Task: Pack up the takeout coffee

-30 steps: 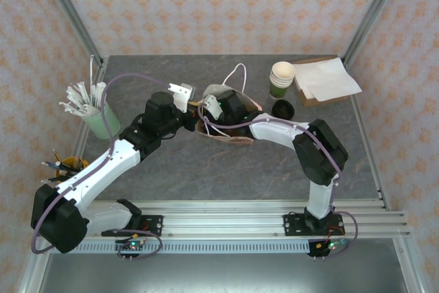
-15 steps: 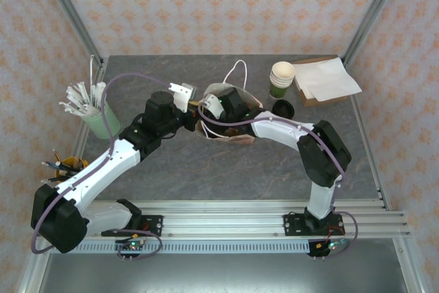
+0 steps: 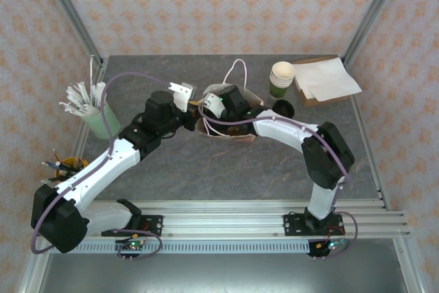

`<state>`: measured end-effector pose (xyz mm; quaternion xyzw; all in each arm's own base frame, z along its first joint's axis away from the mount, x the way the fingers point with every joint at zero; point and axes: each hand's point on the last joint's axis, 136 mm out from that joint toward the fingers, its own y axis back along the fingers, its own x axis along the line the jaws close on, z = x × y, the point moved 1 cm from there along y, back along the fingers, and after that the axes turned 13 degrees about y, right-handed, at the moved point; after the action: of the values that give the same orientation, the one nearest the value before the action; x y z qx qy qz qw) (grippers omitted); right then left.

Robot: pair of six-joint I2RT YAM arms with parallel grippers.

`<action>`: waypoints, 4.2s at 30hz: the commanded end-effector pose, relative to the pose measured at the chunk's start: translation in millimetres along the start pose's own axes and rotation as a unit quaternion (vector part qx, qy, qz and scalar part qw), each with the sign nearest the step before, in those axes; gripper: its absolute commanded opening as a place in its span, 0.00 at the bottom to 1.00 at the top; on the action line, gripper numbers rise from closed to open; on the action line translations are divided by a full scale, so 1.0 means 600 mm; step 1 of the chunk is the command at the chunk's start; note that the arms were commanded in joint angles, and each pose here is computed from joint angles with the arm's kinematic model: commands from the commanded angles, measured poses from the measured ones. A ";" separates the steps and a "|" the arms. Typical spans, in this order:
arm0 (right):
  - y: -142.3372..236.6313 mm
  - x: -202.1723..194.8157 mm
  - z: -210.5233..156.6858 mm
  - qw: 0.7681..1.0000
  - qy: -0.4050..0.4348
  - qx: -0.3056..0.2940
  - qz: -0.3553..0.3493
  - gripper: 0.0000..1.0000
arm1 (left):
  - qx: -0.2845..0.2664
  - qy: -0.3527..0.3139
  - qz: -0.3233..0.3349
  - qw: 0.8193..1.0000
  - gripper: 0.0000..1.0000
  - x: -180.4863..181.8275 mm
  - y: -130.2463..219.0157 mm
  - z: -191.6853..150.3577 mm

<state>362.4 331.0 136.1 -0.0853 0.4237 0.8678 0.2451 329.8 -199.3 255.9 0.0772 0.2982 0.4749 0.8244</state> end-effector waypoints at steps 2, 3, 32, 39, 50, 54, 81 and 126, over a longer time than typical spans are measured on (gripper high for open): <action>0.037 -0.014 0.056 0.999 0.026 -0.042 -0.012 0.90 | 0.008 -0.009 0.005 1.000 0.00 0.001 0.001 0.004; 0.037 -0.012 0.058 0.999 0.027 -0.042 -0.008 0.90 | 0.008 -0.009 0.004 1.000 0.00 -0.001 0.001 0.005; 0.116 -0.020 0.067 0.989 0.106 -0.049 -0.086 0.57 | -0.060 -0.028 0.050 0.997 0.00 0.014 0.018 0.054; 0.105 0.037 0.021 0.988 0.140 -0.007 -0.062 0.56 | -0.084 -0.044 0.067 0.993 0.00 0.007 0.017 0.034; 0.108 0.057 0.000 0.985 0.156 0.024 -0.066 0.57 | -0.063 -0.040 0.057 0.996 0.00 0.000 0.016 0.001; 0.106 0.093 -0.021 0.981 0.191 0.040 -0.015 0.58 | -0.064 -0.032 0.058 0.996 0.00 -0.002 0.021 0.003; 0.141 0.066 -0.001 0.972 0.098 0.061 -0.204 0.56 | -0.002 -0.117 0.095 0.989 0.00 -0.013 0.068 -0.119; -0.006 -0.001 0.132 0.963 -0.188 -0.112 -0.159 0.52 | 0.005 -0.052 0.082 0.995 0.00 0.012 0.055 -0.108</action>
<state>355.4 383.8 157.6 -0.0047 0.3040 0.8564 0.4173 276.0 -177.0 216.1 0.1246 0.2316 0.5610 0.7849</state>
